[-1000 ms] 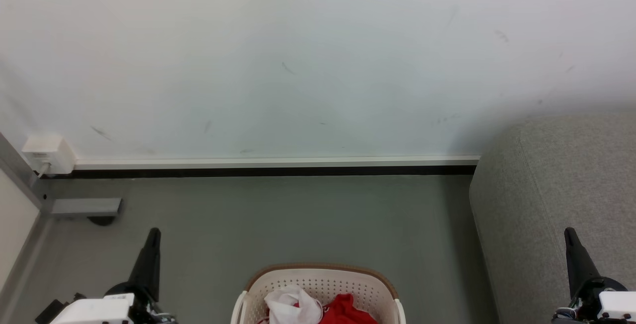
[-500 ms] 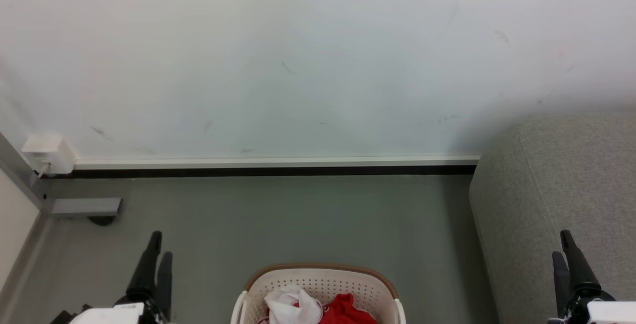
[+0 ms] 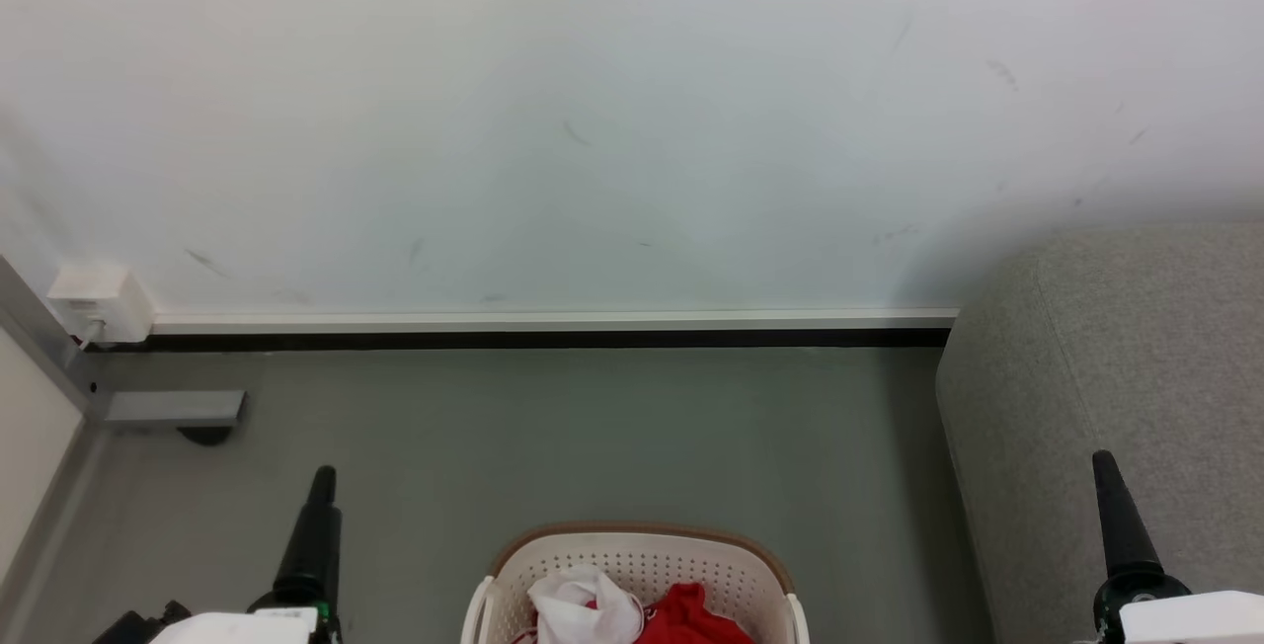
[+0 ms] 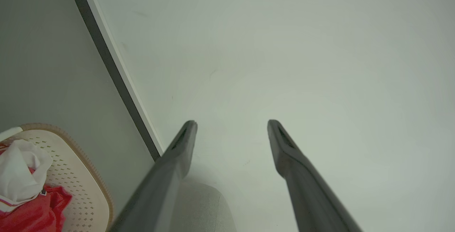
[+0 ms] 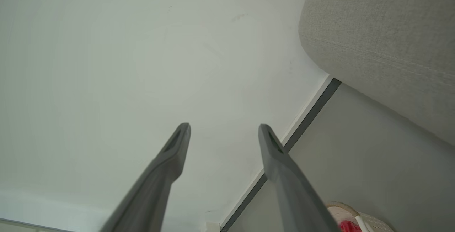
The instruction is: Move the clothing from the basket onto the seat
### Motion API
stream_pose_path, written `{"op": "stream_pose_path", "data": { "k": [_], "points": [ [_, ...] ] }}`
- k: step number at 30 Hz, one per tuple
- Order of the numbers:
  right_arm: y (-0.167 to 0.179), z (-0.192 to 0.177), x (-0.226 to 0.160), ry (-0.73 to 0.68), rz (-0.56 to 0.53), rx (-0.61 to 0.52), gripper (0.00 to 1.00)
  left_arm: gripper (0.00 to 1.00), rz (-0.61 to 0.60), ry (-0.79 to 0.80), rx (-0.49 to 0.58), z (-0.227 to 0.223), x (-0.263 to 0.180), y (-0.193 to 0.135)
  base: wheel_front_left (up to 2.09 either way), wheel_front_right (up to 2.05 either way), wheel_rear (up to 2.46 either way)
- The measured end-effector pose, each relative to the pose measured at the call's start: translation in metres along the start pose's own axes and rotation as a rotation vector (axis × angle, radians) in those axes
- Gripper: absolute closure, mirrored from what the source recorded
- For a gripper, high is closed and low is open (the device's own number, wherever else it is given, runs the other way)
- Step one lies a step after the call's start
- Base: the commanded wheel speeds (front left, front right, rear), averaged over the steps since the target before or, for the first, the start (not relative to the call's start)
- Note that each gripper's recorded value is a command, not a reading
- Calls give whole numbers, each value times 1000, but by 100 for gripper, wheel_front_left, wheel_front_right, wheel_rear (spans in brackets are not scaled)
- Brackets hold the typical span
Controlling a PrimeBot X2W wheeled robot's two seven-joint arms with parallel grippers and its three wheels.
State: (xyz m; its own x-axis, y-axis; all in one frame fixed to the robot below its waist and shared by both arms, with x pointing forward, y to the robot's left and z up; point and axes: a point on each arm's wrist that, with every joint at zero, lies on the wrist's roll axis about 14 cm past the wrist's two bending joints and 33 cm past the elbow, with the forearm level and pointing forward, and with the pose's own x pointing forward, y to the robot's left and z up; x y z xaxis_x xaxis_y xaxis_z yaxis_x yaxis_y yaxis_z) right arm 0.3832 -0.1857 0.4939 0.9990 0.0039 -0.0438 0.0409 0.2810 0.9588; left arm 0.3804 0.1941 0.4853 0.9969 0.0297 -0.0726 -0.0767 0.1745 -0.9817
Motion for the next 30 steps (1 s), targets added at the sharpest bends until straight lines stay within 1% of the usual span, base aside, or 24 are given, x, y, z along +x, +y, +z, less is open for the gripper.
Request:
{"op": "stream_pose_path", "data": {
  "k": [7,19,30],
  "points": [
    [10,-6,2,18,33,-193,0,0,4,-12,126,1,-1,0,0,0,0],
    [16,-15,-2,39,72,-499,0,0,0,-9,396,-3,-3,-2,0,0,0],
    [18,-18,-2,36,94,-694,0,0,-49,-16,665,-6,-4,-14,0,0,0]
  ]
}}
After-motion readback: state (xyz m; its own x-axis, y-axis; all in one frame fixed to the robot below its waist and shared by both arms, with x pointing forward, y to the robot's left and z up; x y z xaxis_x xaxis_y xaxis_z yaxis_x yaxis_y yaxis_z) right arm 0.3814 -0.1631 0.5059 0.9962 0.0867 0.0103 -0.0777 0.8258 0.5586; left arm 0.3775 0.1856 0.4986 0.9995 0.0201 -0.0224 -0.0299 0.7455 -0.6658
